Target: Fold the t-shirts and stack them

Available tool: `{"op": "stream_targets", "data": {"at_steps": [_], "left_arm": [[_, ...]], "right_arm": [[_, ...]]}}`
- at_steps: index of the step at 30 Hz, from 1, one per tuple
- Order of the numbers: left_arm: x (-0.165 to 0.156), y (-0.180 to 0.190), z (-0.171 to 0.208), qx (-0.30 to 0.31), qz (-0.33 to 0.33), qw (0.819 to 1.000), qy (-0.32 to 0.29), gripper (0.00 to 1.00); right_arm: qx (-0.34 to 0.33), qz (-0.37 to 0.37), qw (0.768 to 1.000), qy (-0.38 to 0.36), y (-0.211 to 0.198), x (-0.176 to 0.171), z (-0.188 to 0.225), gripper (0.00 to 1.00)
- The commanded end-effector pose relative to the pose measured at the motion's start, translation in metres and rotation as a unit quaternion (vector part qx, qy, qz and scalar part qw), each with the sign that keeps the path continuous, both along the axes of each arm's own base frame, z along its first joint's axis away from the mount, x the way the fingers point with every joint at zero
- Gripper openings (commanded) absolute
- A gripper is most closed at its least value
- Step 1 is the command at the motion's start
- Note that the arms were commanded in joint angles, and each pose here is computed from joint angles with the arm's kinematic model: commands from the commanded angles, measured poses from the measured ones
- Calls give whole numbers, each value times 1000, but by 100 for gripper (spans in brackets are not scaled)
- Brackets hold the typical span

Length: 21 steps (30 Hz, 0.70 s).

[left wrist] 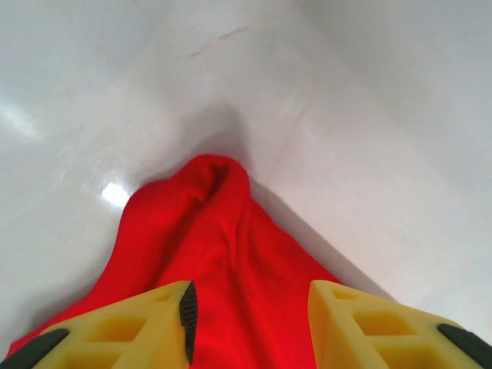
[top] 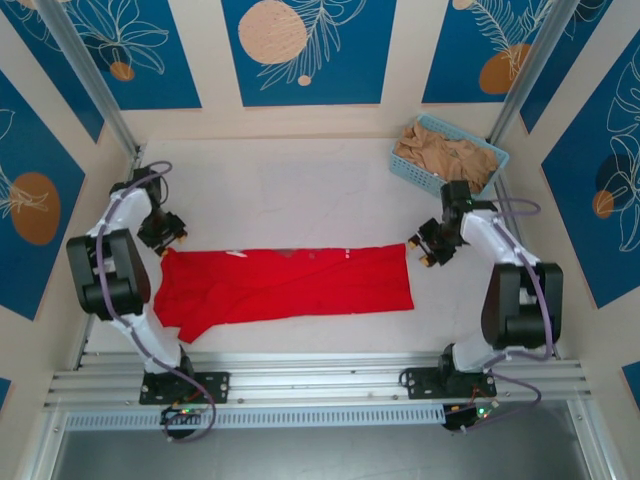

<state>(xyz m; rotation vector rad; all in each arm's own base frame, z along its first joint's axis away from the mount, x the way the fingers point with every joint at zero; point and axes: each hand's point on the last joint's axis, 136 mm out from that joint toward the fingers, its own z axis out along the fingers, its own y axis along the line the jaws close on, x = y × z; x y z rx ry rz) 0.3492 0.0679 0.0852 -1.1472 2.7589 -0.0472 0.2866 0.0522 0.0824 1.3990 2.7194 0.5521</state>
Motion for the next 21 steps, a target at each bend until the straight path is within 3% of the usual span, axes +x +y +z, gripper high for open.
{"op": "stream_targets", "data": {"at_steps": [1, 7, 18, 21], "left_arm": [[-27, -32, 8, -51, 16, 999, -1, 41], [-60, -58, -30, -108, 51, 993, 26, 34], [-64, -51, -53, -88, 53, 993, 60, 30], [-64, -47, -57, -79, 55, 993, 68, 27]], "right_arm": [[73, -97, 989, 81, 30, -45, -10, 36], [116, -154, 974, 123, 51, -56, -24, 36], [85, -167, 970, 157, 36, -38, -52, 36], [73, -168, 972, 147, 32, -33, -51, 28]]}}
